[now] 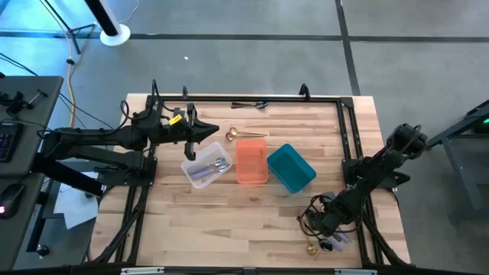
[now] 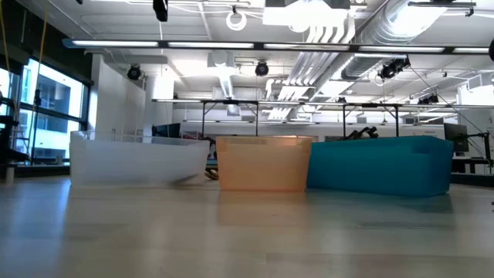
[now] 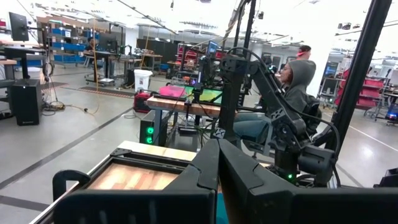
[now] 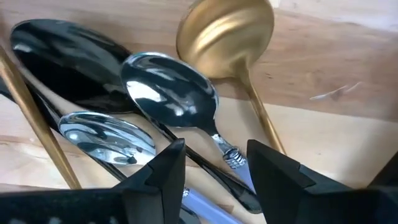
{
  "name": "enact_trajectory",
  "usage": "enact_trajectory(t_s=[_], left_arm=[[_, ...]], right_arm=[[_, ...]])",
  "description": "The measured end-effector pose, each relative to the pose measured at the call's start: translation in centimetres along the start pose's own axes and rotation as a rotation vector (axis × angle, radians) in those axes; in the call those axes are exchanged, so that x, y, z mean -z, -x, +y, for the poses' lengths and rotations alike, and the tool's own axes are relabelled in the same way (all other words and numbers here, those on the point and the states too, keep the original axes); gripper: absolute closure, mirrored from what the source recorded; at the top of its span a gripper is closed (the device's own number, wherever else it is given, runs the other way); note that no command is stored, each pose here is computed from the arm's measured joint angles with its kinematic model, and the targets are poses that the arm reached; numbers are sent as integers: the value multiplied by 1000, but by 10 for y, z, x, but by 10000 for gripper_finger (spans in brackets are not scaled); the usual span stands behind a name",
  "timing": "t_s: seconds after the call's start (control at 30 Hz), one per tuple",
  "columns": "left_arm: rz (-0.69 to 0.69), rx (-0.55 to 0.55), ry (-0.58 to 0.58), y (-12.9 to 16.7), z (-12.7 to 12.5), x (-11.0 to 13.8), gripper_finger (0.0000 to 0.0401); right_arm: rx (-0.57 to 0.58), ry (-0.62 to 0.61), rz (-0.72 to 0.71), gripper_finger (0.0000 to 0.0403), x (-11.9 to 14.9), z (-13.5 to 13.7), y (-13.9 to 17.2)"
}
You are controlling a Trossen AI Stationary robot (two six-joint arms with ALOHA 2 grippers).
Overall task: Sort silverware by color (type)
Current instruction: Put the purple spoon into the white bin
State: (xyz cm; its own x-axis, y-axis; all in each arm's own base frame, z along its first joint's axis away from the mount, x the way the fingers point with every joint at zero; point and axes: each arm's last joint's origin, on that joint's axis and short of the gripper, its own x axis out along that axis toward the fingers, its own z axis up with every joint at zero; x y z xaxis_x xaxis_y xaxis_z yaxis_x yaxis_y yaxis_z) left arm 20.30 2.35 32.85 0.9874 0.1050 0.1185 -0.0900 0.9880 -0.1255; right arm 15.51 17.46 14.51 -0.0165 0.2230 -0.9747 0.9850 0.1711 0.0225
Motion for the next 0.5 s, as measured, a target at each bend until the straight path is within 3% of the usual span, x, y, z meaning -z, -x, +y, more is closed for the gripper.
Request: enact_trajectory(t_s=[0.5], left_arm=[[2,5,0,0,0,0,401]], right_arm=[[-35,74,18,247,0,-3,12]])
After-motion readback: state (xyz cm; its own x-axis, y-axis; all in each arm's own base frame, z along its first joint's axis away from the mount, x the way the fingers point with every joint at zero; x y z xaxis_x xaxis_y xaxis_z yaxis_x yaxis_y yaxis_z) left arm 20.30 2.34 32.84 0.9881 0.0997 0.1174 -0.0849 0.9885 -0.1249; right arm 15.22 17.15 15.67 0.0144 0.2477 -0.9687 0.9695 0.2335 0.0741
